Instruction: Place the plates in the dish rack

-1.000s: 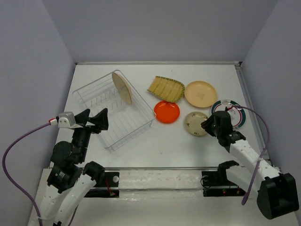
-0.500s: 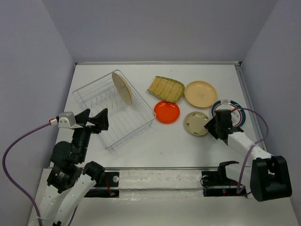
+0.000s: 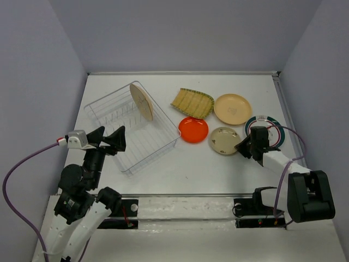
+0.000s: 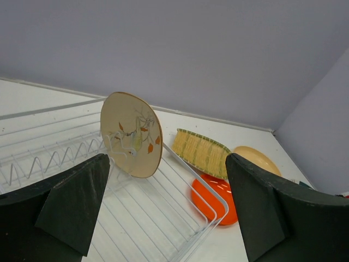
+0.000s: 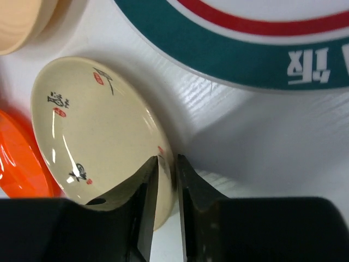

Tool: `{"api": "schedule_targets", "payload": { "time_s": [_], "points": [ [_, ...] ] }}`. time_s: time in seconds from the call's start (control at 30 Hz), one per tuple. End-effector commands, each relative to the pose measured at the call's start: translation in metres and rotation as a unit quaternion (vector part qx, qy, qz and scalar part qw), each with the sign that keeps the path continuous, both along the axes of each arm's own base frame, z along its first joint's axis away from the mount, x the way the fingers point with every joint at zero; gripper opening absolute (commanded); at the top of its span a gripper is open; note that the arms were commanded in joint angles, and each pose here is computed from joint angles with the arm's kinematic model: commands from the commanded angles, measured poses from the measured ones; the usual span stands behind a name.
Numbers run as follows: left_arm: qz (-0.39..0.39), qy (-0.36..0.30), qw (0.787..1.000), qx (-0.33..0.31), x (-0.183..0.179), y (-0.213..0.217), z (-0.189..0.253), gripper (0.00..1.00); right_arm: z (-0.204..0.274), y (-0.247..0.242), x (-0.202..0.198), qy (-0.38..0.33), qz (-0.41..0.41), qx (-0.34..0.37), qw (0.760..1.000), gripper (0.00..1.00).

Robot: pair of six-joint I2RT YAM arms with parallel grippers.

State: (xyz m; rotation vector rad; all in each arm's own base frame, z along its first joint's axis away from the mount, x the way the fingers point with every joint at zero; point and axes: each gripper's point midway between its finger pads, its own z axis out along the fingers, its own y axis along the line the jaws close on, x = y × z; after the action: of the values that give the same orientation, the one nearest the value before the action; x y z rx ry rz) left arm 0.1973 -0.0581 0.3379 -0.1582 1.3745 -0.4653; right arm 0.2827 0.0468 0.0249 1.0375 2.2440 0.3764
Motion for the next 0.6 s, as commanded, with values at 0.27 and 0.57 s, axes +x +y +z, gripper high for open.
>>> {"api": "schedule_targets", "payload": {
  "time_s": [0.27,0.57],
  "points": [
    [0.002,-0.034,0.999,-0.011,-0.005,0.003,0.023,0.99,0.061,-0.003,-0.008,-0.075,0.038,-0.025,0.996,0.07],
    [0.000,-0.035,0.999,-0.009,-0.002,0.001,0.024,0.99,0.212,0.030,0.012,-0.258,0.131,-0.069,0.955,0.07]
  ]
}}
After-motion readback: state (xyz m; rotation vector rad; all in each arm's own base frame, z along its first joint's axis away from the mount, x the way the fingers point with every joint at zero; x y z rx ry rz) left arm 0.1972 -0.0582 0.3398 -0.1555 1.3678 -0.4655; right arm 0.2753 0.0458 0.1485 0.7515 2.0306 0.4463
